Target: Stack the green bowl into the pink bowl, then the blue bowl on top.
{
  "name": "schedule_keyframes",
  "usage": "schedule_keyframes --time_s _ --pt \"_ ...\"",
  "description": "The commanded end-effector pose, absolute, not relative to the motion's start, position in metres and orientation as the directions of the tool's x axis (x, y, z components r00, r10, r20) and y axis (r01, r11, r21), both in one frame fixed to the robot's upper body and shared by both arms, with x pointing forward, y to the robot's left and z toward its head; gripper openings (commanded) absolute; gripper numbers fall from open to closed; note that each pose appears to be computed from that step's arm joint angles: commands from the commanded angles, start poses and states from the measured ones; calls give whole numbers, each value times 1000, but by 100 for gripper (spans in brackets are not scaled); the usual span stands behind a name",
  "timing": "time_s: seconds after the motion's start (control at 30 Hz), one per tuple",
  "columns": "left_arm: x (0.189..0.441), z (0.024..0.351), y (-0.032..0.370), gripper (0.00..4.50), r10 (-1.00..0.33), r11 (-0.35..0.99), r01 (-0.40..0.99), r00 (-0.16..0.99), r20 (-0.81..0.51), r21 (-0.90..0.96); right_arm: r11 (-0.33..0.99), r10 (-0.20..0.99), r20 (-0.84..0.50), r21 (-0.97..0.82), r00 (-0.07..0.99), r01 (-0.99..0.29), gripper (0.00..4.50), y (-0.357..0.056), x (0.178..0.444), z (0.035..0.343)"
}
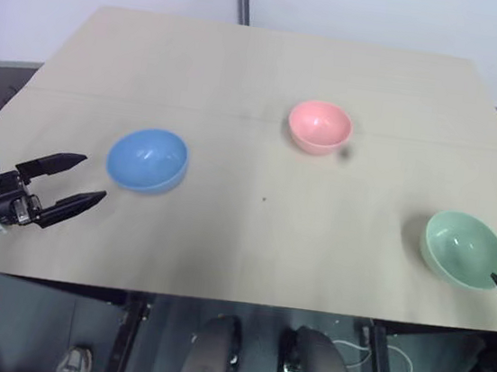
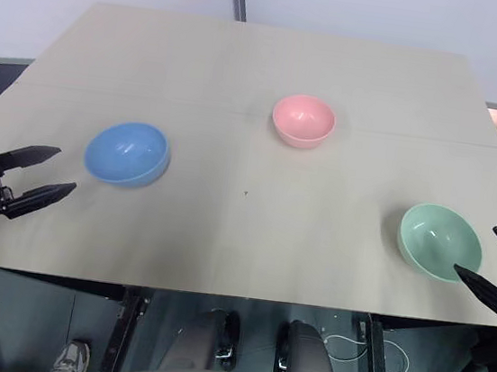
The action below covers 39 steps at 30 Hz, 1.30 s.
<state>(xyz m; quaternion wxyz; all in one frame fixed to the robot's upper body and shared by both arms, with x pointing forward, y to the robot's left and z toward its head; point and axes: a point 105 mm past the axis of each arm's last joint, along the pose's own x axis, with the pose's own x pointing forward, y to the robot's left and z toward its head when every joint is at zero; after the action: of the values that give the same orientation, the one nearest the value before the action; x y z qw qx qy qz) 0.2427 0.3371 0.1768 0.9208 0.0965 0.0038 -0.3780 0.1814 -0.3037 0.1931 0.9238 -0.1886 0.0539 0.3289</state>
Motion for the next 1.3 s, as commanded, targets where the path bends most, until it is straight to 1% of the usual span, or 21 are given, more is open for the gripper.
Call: schedule_keyframes --time_s 0.03,0.13,0.3,0.47,0.57,0.63,0.7,0.77,0.8,0.87,0.93,0.97,1.0,1.07,1.13,1.23,1.27,1.3 --pt "244 188 331 450 -707 680 704 704 -69 205 704 598 -194 -337 778 -625 448 -303 185 197" --pt "248 197 315 450 -729 667 712 684 -3 220 694 621 -178 -328 763 -641 448 -299 197 190" --pt "254 201 301 450 -743 656 720 668 28 225 682 644 -144 -338 752 -649 448 -286 208 184" --pt "258 201 292 450 -757 642 736 652 32 215 660 676 -117 -345 728 -667 448 -268 222 185" --pt "263 205 276 450 -789 608 768 613 44 202 645 669 -127 -391 733 -657 448 -247 251 185" --pt "267 216 262 450 -822 570 804 558 113 169 649 664 -79 -434 744 -625 448 -229 276 193" --pt "273 222 247 450 -840 541 827 524 140 151 634 634 -102 -499 766 -591 448 -204 307 195" --pt "275 222 234 450 -864 503 847 484 143 172 570 633 -171 -557 755 -603 448 -174 334 192" --pt "276 222 229 450 -866 498 848 477 149 179 544 630 -196 -578 751 -608 448 -160 348 191" --pt "277 219 221 450 -874 486 852 468 133 194 445 670 -220 -645 709 -621 448 -129 369 194" --pt "277 215 216 450 -873 487 850 471 123 200 414 683 -238 -652 690 -635 448 -105 390 193" --pt "277 215 215 450 -871 492 847 476 125 200 412 680 -247 -651 690 -638 448 -99 399 192" --pt "276 215 215 450 -868 496 845 480 126 198 368 684 -262 -681 681 -632 448 -90 406 190" --pt "272 213 217 450 -858 513 835 499 122 200 322 672 -291 -714 681 -622 448 -74 423 183" --pt "269 213 219 450 -848 531 823 516 124 200 273 656 -333 -732 677 -624 448 -66 433 174" --pt "265 214 221 450 -837 547 811 532 127 208 243 635 -376 -732 675 -636 368 -65 441 163" --pt "264 215 222 450 -832 555 805 539 131 209 234 627 -378 -742 681 -628 321 -65 443 162" --pt "264 215 222 450 -828 560 801 544 135 210 226 622 -378 -752 686 -620 297 -65 445 161"
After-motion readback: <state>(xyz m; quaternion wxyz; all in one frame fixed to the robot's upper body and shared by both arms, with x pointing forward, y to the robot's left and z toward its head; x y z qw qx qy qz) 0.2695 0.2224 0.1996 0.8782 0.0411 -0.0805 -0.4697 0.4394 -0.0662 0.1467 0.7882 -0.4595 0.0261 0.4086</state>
